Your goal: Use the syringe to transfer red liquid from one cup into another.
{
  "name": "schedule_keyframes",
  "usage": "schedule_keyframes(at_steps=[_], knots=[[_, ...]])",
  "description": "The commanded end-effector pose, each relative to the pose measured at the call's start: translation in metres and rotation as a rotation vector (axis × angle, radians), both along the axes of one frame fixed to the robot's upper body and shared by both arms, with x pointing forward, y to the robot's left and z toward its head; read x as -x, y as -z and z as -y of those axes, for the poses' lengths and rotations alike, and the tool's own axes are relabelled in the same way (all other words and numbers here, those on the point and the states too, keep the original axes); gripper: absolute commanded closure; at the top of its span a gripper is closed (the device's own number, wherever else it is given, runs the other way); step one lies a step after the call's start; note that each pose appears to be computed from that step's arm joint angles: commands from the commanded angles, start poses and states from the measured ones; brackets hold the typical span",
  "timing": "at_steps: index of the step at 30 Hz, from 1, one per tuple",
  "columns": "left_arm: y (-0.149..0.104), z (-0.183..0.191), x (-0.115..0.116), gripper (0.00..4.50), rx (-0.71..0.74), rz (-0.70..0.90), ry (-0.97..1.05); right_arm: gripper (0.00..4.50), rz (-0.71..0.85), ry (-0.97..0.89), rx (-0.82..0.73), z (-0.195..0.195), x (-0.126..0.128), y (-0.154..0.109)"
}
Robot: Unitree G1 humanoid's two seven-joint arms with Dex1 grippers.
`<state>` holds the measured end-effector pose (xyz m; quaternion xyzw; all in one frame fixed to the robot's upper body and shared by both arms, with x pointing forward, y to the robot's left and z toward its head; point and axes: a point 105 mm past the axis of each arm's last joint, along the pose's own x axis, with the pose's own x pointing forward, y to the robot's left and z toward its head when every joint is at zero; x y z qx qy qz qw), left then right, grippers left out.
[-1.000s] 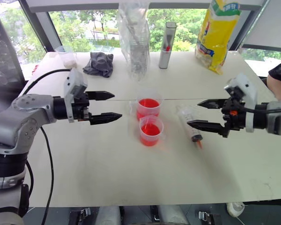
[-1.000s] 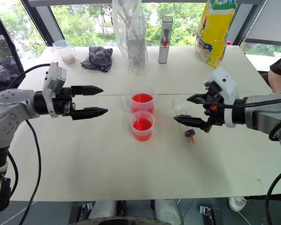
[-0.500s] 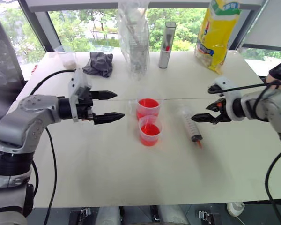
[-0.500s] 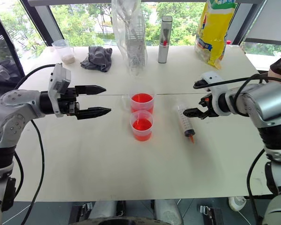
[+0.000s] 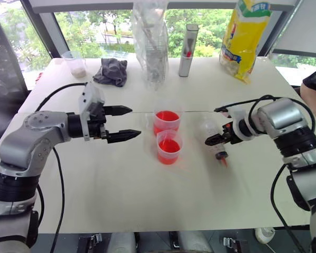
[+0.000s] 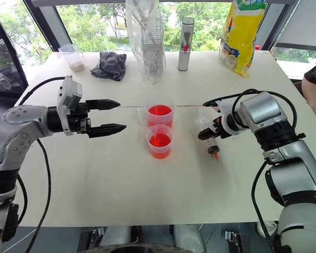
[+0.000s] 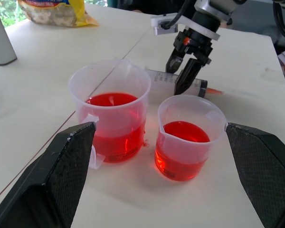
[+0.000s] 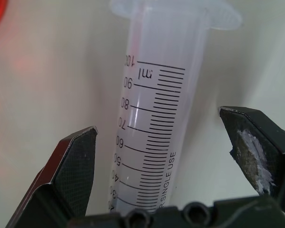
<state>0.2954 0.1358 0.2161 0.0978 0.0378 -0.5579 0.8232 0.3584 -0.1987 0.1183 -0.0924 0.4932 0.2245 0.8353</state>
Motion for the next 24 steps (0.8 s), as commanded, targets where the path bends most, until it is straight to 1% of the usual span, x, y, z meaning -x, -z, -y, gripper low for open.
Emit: schedule_keyframes(at_steps=[1, 4, 5, 8, 9, 12, 14, 15, 17, 19, 20, 24], knots=[[-0.013, -0.002, 0.005, 0.0, 0.007, 0.06, -0.003, 0.05, 0.048, -0.008, 0.026, -0.002, -0.009, -0.009], [-0.013, -0.002, 0.005, 0.0, 0.006, 0.061, -0.008, 0.84, 0.041, -0.014, 0.023, -0.005, -0.01, -0.007], [-0.013, -0.002, 0.004, 0.0, 0.006, 0.061, -0.009, 1.27, 0.038, -0.016, 0.021, -0.006, -0.01, -0.007], [-0.013, -0.003, 0.003, 0.0, 0.004, 0.065, -0.017, 2.82, 0.042, -0.025, 0.023, -0.007, -0.01, -0.007], [-0.014, -0.003, 0.002, 0.0, 0.005, 0.066, -0.018, 3.07, 0.041, -0.026, 0.023, -0.007, -0.009, -0.007], [-0.014, -0.002, 0.001, 0.0, 0.008, 0.066, -0.017, 3.09, 0.039, -0.027, 0.02, -0.007, -0.008, -0.008], [-0.015, -0.001, 0.0, 0.0, 0.008, 0.069, -0.016, 3.09, 0.06, -0.02, 0.016, -0.006, -0.008, -0.013], [-0.016, -0.001, 0.0, 0.0, 0.009, 0.07, -0.016, 3.09, 0.072, -0.014, 0.007, -0.005, -0.008, -0.017], [-0.018, -0.001, -0.001, 0.0, 0.014, 0.077, -0.017, 3.09, 0.134, -0.012, -0.03, -0.006, -0.01, -0.034], [-0.022, -0.002, -0.003, 0.0, 0.025, 0.086, -0.02, 3.09, 0.284, -0.043, -0.102, -0.013, -0.014, -0.066], [-0.024, -0.002, -0.004, 0.0, 0.031, 0.088, -0.02, 3.09, 0.339, -0.051, -0.129, -0.015, -0.014, -0.078], [-0.036, 0.001, -0.008, 0.0, 0.079, 0.101, -0.012, 3.09, 0.761, -0.109, -0.181, -0.027, -0.02, -0.142]])
